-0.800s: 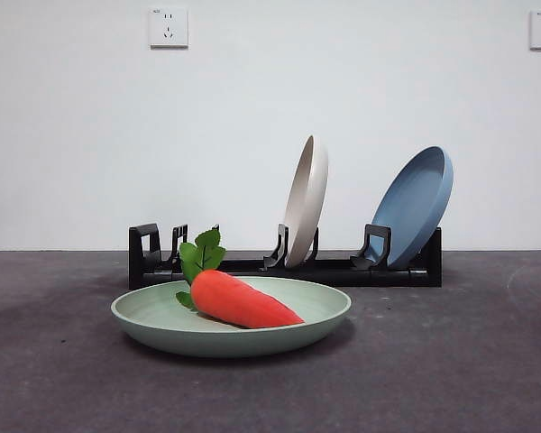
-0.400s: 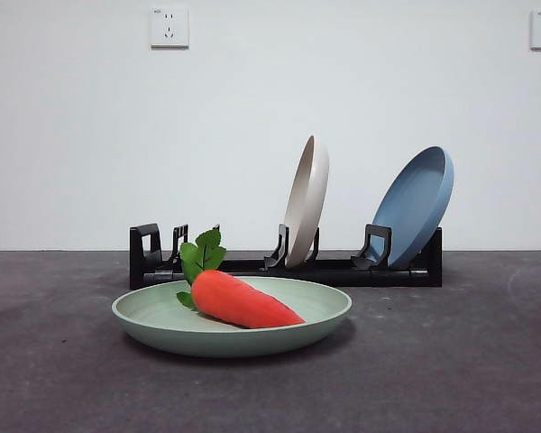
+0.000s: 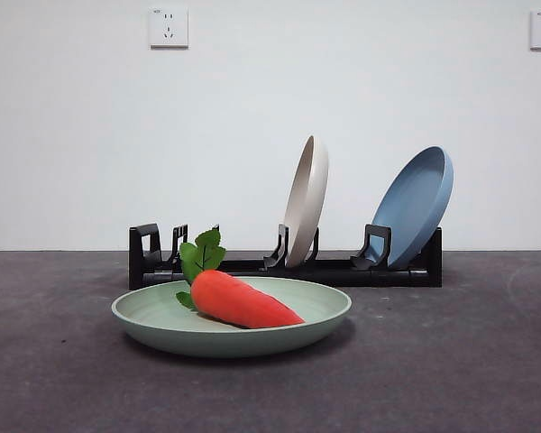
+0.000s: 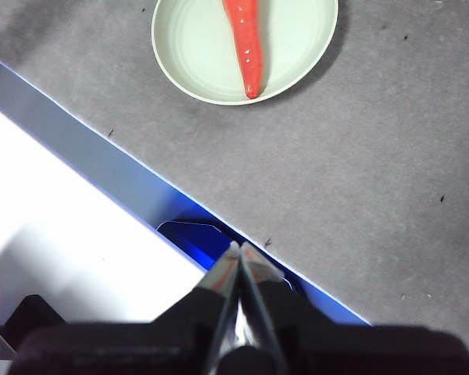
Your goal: Take the green plate from the plate rack,put the plate on the table,take the carrot from the table,put the carrot in the plate
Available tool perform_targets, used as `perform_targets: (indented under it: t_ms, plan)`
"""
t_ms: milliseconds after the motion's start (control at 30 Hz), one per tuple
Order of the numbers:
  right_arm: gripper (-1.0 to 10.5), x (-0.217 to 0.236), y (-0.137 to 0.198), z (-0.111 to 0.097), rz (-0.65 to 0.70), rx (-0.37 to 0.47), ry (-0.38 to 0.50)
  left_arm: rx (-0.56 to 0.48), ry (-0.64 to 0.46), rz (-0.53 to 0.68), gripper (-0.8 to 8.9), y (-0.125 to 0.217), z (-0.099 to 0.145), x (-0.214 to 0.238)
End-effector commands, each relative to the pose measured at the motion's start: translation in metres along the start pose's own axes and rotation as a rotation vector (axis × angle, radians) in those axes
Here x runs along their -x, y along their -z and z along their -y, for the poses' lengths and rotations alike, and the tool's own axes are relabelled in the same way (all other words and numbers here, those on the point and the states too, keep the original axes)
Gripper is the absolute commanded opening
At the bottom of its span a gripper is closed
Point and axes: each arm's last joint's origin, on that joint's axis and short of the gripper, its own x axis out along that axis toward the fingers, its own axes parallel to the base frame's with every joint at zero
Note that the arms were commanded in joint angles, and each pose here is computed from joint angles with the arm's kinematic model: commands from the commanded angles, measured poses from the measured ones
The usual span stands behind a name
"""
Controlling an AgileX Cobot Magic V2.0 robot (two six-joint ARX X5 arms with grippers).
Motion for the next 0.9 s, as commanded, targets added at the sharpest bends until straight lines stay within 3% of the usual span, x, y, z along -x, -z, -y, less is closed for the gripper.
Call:
perform_targets:
  t_ms: [33,333,900]
  plan:
    - [0.0,0.000,0.000,0.000,0.003,0.011,0.000,0.009,-0.003,-0.013,-0.02,0.013,0.000,-0.002]
    - [0.0,0.000,0.000,0.000,0.003,0.011,0.000,0.027,0.006,-0.109,-0.02,0.034,0.002,-0.004]
    - [0.0,0.000,0.000,0.000,0.003,0.010,0.000,0.039,0.004,-0.105,-0.02,0.033,0.002,-0.004]
